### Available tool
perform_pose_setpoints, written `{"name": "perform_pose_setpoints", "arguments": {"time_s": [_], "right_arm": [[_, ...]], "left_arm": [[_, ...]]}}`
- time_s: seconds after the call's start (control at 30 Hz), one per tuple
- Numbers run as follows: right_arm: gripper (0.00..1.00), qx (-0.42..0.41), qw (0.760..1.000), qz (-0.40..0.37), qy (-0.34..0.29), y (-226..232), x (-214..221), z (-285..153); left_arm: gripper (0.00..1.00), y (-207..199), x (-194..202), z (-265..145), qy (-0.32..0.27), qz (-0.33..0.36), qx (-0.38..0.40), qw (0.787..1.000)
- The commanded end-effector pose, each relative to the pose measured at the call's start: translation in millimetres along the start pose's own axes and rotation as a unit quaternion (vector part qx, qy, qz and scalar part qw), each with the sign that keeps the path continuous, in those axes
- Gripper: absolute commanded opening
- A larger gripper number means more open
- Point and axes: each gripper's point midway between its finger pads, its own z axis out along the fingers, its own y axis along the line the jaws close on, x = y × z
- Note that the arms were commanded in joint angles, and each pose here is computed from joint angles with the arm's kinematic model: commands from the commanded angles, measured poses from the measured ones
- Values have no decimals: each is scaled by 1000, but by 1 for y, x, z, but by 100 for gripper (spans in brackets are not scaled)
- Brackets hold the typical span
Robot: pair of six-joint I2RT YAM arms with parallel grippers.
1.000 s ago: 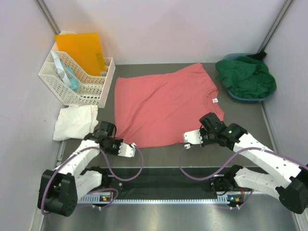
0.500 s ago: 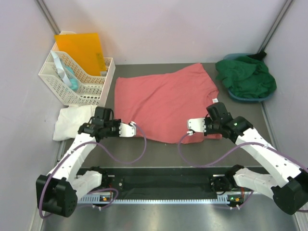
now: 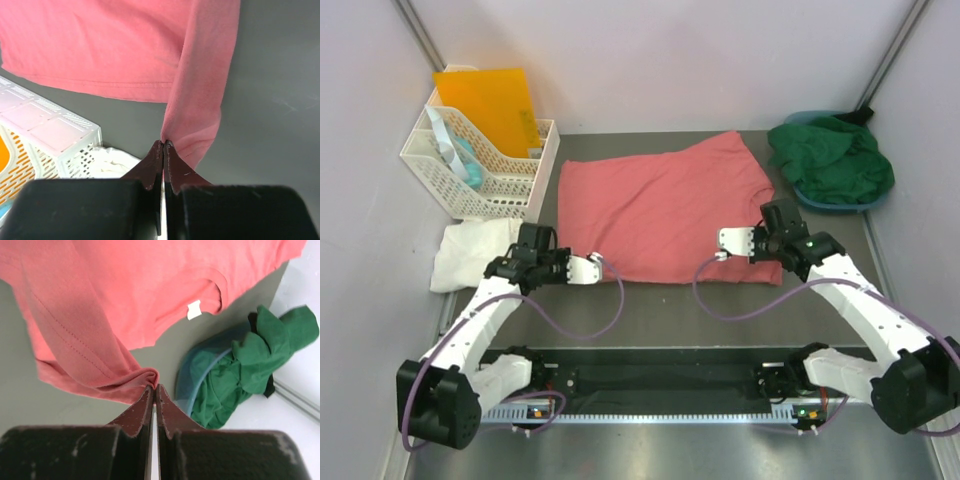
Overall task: Fold and stack the t-shirts
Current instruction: Fold the flattened tshirt in 1/3 of the way
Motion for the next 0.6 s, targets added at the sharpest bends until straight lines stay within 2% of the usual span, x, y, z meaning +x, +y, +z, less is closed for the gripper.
{"name": "perform_pose_setpoints", "arguments": {"time_s": [0.0,0.23,0.57], "right_arm": [[0,63,998,3,-4,-43,3,-6],[0,82,997,-3,10,-61,17,5],[0,99,995,-8,4,-90,18,24]], "left_arm": [[0,10,7,10,14,-5,-20,1000],[0,11,8,20,15,16,-9,1000],[0,38,5,31,16,38,-5,999]]}}
